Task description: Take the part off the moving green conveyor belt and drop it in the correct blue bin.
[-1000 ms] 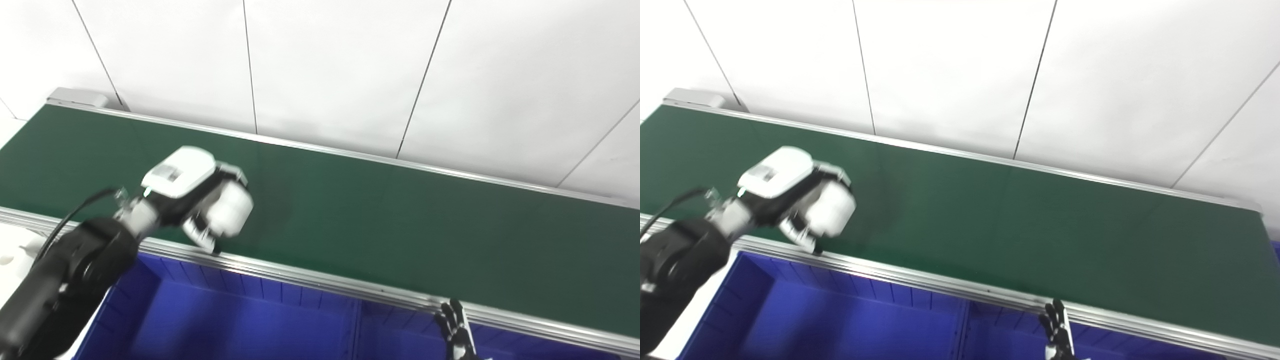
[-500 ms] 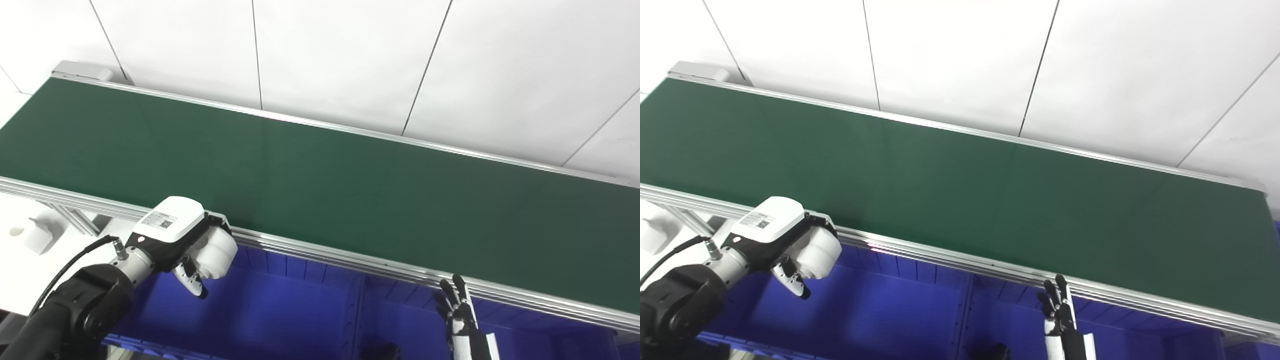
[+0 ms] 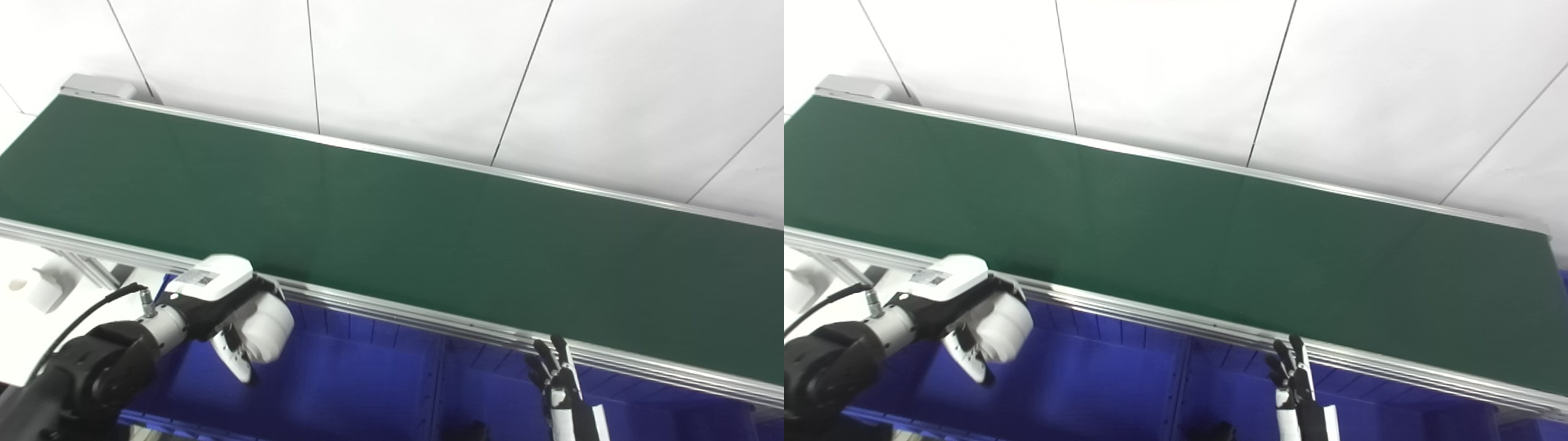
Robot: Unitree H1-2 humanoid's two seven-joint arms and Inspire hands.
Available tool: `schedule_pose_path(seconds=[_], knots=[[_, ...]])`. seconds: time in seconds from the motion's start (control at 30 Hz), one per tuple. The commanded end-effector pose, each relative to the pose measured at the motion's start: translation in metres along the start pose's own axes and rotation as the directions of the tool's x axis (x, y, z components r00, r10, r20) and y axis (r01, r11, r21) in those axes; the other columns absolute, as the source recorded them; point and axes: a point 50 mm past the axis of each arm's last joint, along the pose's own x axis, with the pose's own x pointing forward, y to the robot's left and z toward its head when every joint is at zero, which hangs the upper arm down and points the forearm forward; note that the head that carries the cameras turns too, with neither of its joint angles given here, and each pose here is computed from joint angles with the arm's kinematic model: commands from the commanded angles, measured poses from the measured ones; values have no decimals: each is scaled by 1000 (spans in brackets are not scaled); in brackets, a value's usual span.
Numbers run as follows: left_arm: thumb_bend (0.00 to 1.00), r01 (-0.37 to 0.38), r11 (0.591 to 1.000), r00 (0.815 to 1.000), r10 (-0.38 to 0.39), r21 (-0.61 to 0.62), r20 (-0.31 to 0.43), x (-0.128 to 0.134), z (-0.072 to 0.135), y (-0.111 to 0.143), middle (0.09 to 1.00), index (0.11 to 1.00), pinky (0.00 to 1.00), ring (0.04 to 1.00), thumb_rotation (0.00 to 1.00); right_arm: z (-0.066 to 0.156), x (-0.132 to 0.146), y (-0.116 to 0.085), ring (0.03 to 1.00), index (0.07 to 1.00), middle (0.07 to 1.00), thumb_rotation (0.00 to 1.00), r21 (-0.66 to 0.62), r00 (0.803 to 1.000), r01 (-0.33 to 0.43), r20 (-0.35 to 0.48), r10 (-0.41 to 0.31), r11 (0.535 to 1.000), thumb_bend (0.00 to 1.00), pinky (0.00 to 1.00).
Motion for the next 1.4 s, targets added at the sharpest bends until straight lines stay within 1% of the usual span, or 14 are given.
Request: schedule_pose_path(seconds=[0.0,0.2,0.37,0.5,0.6,0.7,0.73,0.8,0.87,0.9,1.1,1.23,1.3,1.37], knots=[[999,-5,1000,1000,5,11,-24,-11,0,21,922,872,823,912,467,10,-1,1,907,1000,939,961,6,1000,-3,30,3,1000,798,921],[1000,25,999,1000,-25,-28,6,-36,17,29,929,892,805,932,485,10,2,2,906,1000,936,963,4,1000,-7,31,7,1000,808,920],[1000,35,997,998,-32,-62,48,-51,32,35,936,897,921,945,476,10,4,2,900,1000,932,966,-2,999,-7,34,7,1000,819,912],[1000,1,993,992,15,-121,125,-60,43,43,933,888,925,944,490,9,6,3,901,1000,931,963,3,1000,-6,29,6,1000,829,914],[1000,-47,966,969,105,-253,222,-62,52,46,925,876,855,933,447,9,7,6,899,1000,929,961,6,1000,-5,26,5,1000,832,913],[951,-116,857,911,293,-503,289,-55,62,32,922,894,767,903,469,8,8,11,898,1000,927,958,8,1000,-7,29,7,1000,834,920],[944,-152,795,892,365,-587,265,-50,66,21,922,895,766,901,473,8,9,13,898,1000,927,957,4,999,-7,33,6,1000,834,920],[792,-227,669,865,473,-708,168,-41,72,-1,913,914,754,880,454,8,9,19,889,997,921,960,-4,999,-3,34,3,1000,842,916],[606,-272,538,848,526,-798,65,-32,80,-23,884,928,765,844,353,9,9,25,878,993,914,968,-16,999,0,37,0,1000,840,909],[565,-293,499,843,537,-816,26,-28,83,-31,876,930,771,835,328,9,9,28,874,995,912,972,-19,999,1,38,0,1000,837,907],[496,-334,397,849,520,-855,-91,-12,79,-63,880,936,777,844,266,12,9,44,886,1000,914,973,2,999,-13,37,13,1000,816,914],[499,-329,334,849,513,-883,-122,-8,82,-70,918,970,831,883,344,16,10,49,886,1000,914,972,1,999,-5,49,4,1000,812,907],[522,-325,287,843,520,-901,-139,-11,90,-71,938,992,852,904,413,18,9,50,880,997,912,966,-2,999,1,54,0,1000,822,899],[525,-307,201,835,526,-930,-162,-16,104,-68,950,997,861,919,424,19,8,51,881,997,913,965,0,998,0,56,0,1000,817,902]])
